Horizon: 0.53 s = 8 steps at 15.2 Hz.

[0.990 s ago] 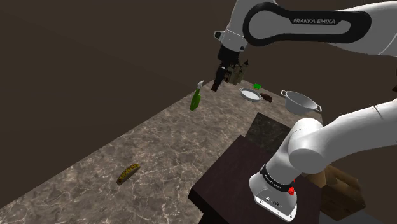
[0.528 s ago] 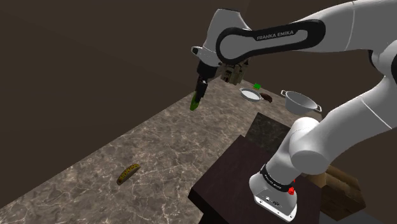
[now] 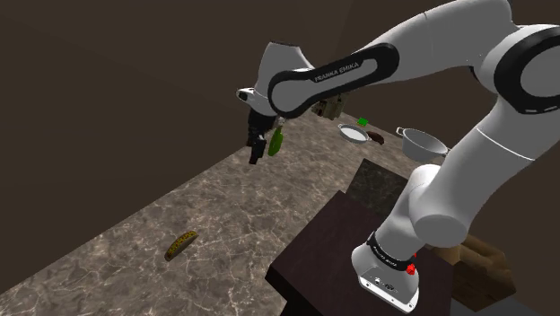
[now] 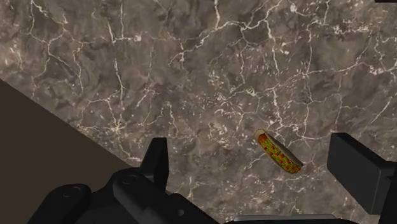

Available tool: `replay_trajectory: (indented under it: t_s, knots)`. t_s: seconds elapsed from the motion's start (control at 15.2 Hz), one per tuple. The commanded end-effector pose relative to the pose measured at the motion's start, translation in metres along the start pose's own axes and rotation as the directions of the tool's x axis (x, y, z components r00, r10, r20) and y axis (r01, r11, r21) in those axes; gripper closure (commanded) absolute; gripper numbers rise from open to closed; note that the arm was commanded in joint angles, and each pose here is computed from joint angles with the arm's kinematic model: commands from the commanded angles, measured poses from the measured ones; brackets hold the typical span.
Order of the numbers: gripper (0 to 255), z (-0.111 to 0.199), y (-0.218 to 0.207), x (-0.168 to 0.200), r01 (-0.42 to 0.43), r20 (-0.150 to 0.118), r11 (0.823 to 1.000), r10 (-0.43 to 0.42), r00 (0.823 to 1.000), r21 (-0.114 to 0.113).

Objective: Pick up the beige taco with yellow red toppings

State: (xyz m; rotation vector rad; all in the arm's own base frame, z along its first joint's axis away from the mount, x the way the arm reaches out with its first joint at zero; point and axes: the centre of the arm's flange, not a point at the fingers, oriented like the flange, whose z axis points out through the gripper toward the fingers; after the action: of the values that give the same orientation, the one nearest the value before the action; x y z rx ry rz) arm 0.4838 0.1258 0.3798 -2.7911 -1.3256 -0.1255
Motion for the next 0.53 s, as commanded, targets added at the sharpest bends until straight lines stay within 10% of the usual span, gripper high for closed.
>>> replay_trajectory:
  t_s: [0.0, 0.46]
  knots:
    - [0, 0.021, -0.002, 0.012, 0.062, -0.003, 0.998, -0.062, 0.998, 0.007]
    - [0, 0.094, -0.017, 0.065, 0.268, -0.014, 0.963, -0.268, 0.963, 0.03]
